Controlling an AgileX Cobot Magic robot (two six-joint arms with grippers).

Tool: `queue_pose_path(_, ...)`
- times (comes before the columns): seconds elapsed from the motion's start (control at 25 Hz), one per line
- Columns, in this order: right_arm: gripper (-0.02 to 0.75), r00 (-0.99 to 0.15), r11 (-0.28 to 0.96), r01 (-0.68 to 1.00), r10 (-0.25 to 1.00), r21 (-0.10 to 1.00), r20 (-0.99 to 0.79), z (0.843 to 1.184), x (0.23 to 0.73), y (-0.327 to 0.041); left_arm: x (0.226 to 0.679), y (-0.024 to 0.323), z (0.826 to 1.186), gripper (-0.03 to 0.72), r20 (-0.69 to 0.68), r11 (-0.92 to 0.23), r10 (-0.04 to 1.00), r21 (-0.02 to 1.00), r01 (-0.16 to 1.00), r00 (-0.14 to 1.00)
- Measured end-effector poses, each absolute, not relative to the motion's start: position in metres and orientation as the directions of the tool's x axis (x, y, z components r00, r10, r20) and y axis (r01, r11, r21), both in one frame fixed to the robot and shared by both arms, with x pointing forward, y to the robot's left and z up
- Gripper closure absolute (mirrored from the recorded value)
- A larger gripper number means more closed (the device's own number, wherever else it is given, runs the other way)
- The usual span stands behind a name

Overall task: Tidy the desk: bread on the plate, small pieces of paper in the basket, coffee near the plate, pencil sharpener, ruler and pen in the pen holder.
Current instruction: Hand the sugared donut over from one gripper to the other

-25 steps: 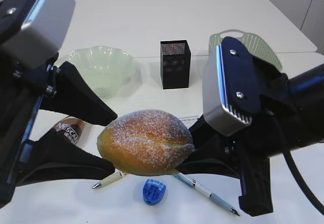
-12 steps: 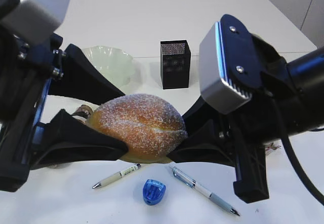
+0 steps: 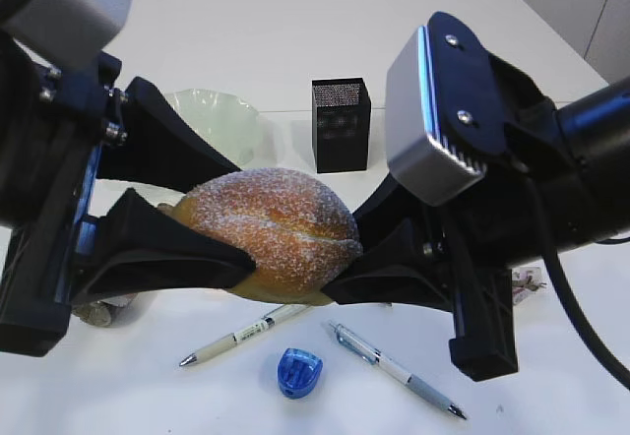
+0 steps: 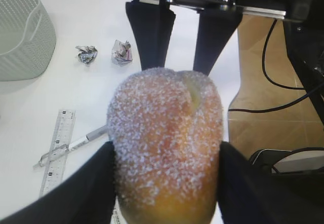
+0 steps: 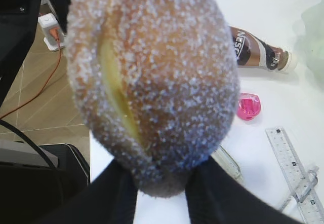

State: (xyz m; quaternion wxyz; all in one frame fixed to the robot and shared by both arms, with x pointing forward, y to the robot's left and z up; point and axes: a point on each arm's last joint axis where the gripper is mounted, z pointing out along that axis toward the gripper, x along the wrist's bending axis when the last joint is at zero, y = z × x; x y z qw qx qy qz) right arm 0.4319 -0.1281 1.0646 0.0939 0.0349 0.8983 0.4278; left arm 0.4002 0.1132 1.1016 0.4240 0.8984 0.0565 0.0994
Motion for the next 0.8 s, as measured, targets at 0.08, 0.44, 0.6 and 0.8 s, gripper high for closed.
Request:
queue_pose_path(0.08,0.505,-0.980,0.632,-0.018,0.143,0.775,-0.139,1.0646,0.4319,-0.1281,0.4007,0.1131,1.1019,0.342,0.134,-0.631,0.191,0.775,0.017,0.972)
queue_pose_path(0.44,0.505,-0.979,0.627,-0.015,0.149,0.779,-0.139,1.0654,0.4324,-0.1278,0.4013,0.1129,1.1023,0.467,0.137,-0.627,0.196,0.779,0.017,0.971)
queue_pose_path(0.6,0.505,-0.979,0.627,-0.015,0.150,0.779,-0.140,1.0654,0.4326,-0.1278,0.4016,0.1129,1.1025,0.484,0.139,-0.626,0.199,0.780,0.016,0.970)
queue_pose_path(0.8,0.505,-0.978,0.627,-0.015,0.151,0.779,-0.141,1.0654,0.4327,-0.1279,0.4021,0.1128,1.1028,0.497,0.143,-0.624,0.203,0.782,0.016,0.969)
